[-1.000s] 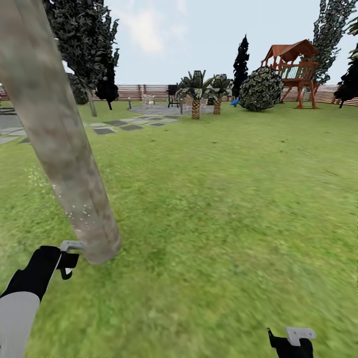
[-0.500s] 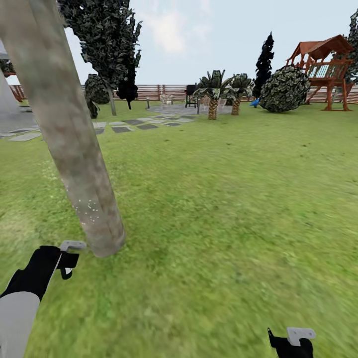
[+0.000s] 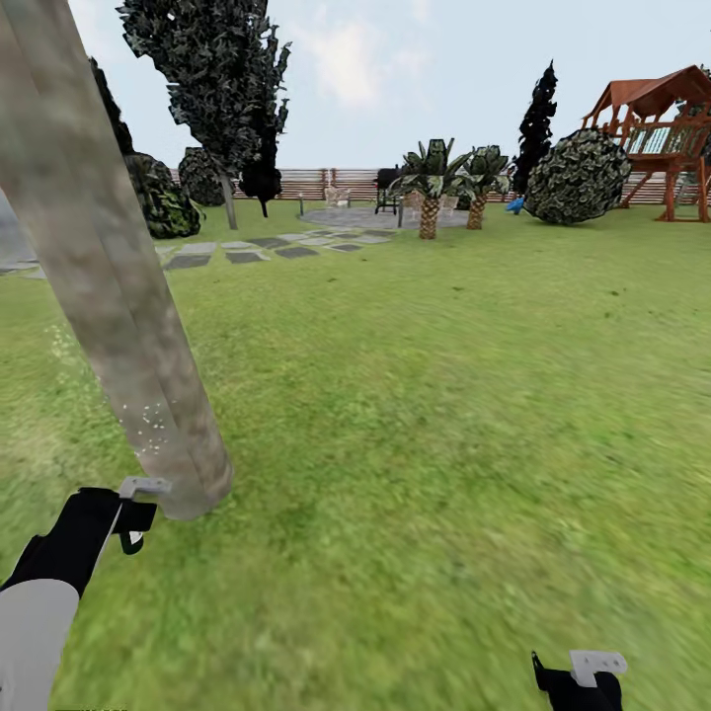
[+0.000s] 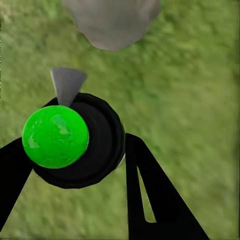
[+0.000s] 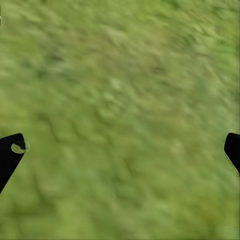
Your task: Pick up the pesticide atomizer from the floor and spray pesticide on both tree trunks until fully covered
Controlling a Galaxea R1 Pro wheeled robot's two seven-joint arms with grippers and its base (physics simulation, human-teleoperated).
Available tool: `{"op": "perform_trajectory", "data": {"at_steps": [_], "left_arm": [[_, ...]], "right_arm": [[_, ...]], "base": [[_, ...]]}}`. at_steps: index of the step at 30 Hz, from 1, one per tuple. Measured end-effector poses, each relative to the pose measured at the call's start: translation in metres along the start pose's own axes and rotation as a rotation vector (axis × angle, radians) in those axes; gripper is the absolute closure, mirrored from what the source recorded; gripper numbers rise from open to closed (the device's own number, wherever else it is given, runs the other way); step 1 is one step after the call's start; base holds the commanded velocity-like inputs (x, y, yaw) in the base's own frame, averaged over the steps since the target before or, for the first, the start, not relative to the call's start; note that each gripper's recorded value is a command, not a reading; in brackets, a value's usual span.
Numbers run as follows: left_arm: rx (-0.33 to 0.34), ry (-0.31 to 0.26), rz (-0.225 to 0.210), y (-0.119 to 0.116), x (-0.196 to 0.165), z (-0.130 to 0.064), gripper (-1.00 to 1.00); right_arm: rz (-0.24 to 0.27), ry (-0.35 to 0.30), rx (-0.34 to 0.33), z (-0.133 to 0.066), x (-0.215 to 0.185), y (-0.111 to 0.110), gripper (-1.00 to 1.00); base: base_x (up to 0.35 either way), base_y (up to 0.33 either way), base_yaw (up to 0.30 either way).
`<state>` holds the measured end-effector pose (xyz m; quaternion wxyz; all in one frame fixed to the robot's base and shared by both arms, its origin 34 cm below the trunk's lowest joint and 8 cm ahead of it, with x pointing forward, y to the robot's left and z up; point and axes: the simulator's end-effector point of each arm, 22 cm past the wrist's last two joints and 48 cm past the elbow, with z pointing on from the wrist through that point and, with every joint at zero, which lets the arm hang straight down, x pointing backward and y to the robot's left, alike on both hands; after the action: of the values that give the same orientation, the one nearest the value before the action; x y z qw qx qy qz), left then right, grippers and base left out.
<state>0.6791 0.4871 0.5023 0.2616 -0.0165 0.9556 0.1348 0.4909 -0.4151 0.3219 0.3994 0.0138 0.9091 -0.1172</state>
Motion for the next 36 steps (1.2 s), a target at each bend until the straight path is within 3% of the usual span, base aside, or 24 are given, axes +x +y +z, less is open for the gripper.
{"op": "perform_trajectory", "data": {"at_steps": [13,17,18,21,23,30,36], "left_arm": [[-0.006,-0.010,-0.002,0.003,-0.004,-0.002,1.00],[-0.014,-0.022,-0.049,0.015,-0.006,-0.005,1.00],[-0.023,-0.034,-0.088,0.027,-0.008,-0.007,1.00],[-0.033,-0.085,-0.112,0.037,-0.026,-0.019,1.00],[-0.040,-0.120,-0.116,0.041,-0.041,-0.028,1.00],[-0.037,-0.159,-0.114,0.044,-0.063,-0.039,1.00],[-0.031,-0.202,-0.127,0.053,-0.084,-0.058,1.00]], "right_arm": [[0.000,0.000,0.000,0.000,0.000,0.000,-1.00],[0.001,0.000,0.001,0.000,0.000,0.000,-1.00],[0.001,0.000,0.002,0.000,0.000,0.000,-1.00],[0.001,0.000,0.002,0.000,0.000,-0.001,-1.00],[0.000,0.000,0.002,0.000,0.000,-0.001,-1.00],[0.000,0.000,0.001,0.000,0.000,0.000,-1.00],[0.000,0.001,0.001,0.000,0.000,0.000,-1.00]], "base": [[0.161,-0.259,0.275],[0.185,-0.240,0.277],[0.204,-0.227,0.277],[0.222,-0.208,0.240],[0.237,-0.191,0.041],[0.215,-0.199,0.006],[-0.142,-0.219,0.000]]}}
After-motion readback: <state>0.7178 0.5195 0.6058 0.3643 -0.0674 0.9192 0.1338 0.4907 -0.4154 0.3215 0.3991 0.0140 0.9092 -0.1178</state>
